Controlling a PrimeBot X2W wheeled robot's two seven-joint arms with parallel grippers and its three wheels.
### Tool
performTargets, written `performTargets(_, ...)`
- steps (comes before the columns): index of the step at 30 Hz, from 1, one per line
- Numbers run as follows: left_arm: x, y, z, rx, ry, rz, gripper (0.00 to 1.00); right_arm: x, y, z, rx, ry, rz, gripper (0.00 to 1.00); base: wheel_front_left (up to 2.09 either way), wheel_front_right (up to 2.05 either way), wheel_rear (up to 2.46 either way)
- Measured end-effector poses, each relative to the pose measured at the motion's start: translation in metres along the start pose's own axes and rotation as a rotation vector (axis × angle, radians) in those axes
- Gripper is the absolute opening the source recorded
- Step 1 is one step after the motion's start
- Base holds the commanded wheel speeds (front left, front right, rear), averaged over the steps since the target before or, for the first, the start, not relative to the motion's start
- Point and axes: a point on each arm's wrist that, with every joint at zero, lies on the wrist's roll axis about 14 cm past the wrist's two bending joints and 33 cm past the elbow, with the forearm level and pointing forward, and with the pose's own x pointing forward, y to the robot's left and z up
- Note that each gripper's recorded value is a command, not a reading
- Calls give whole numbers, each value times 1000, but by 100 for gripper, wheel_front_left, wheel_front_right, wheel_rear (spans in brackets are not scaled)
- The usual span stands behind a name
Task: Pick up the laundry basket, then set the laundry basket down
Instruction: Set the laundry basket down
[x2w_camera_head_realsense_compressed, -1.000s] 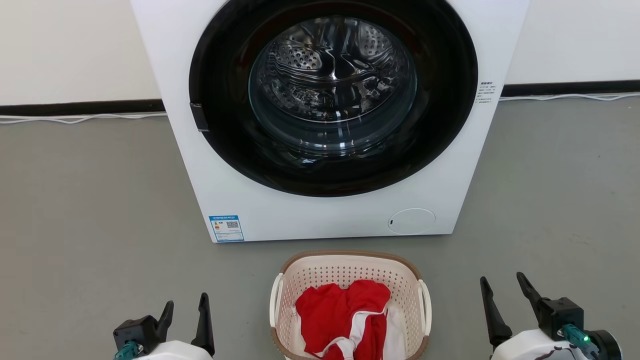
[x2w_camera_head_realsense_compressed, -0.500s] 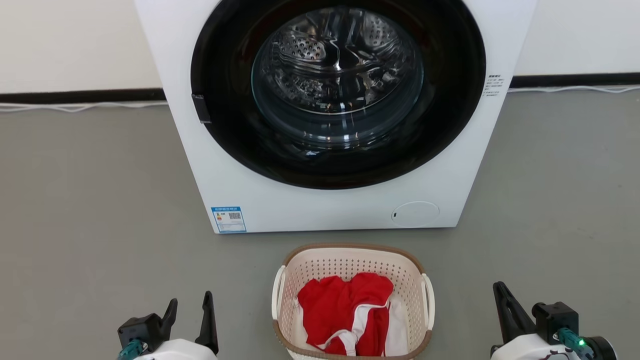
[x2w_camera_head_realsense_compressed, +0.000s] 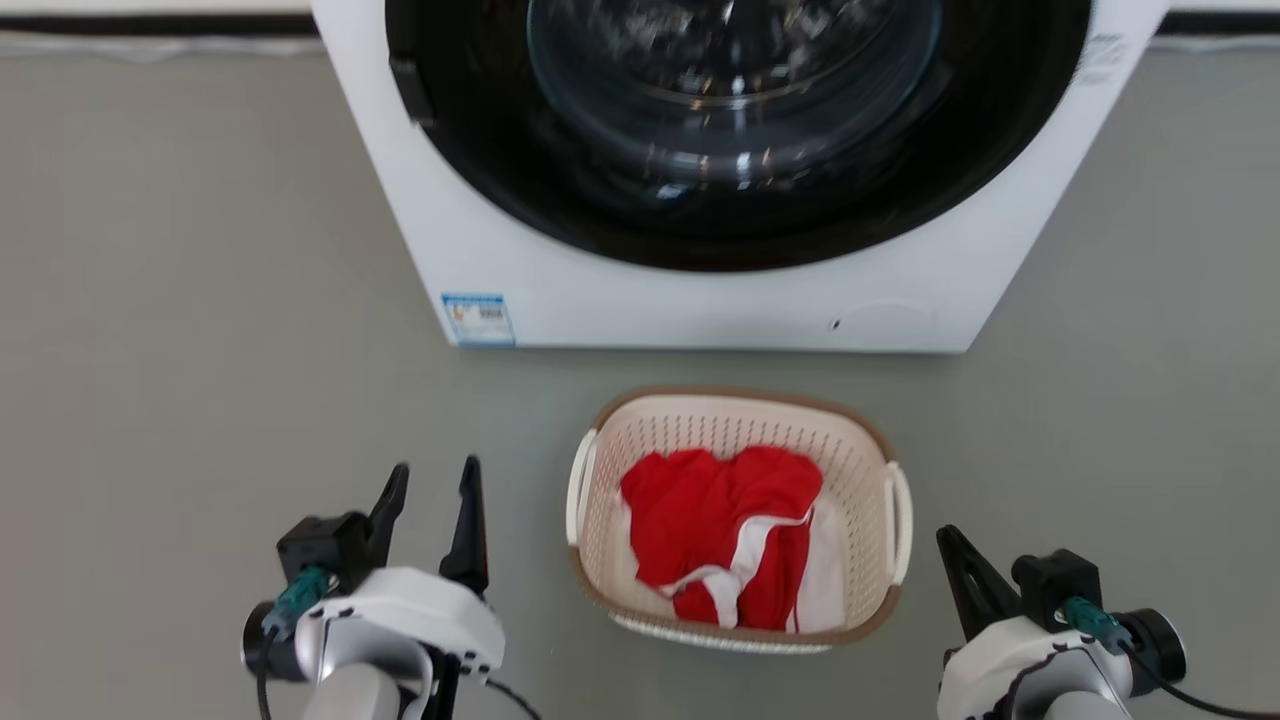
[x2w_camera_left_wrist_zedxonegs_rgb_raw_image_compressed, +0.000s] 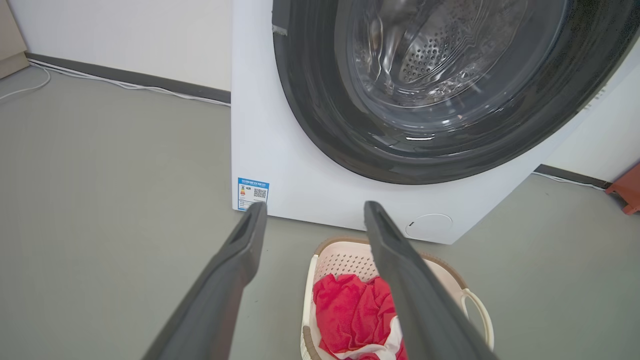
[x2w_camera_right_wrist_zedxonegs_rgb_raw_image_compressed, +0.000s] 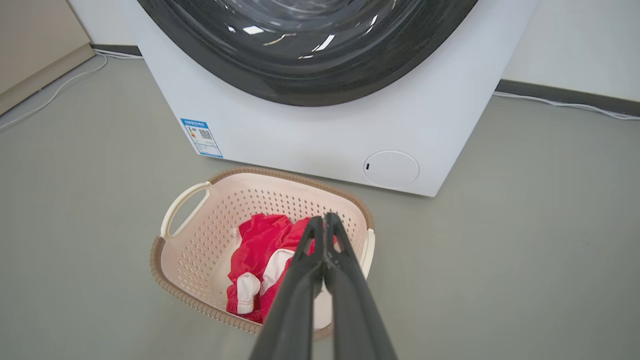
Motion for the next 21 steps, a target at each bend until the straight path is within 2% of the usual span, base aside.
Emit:
performTargets(14,25,9,-17,-11,49,40,100,44,56,-85,-114,306,263,0,0,0,0)
performTargets(21,26,20,-23,-3,67,75,100,34,76,-125,-155,442,358,0,0,0,0)
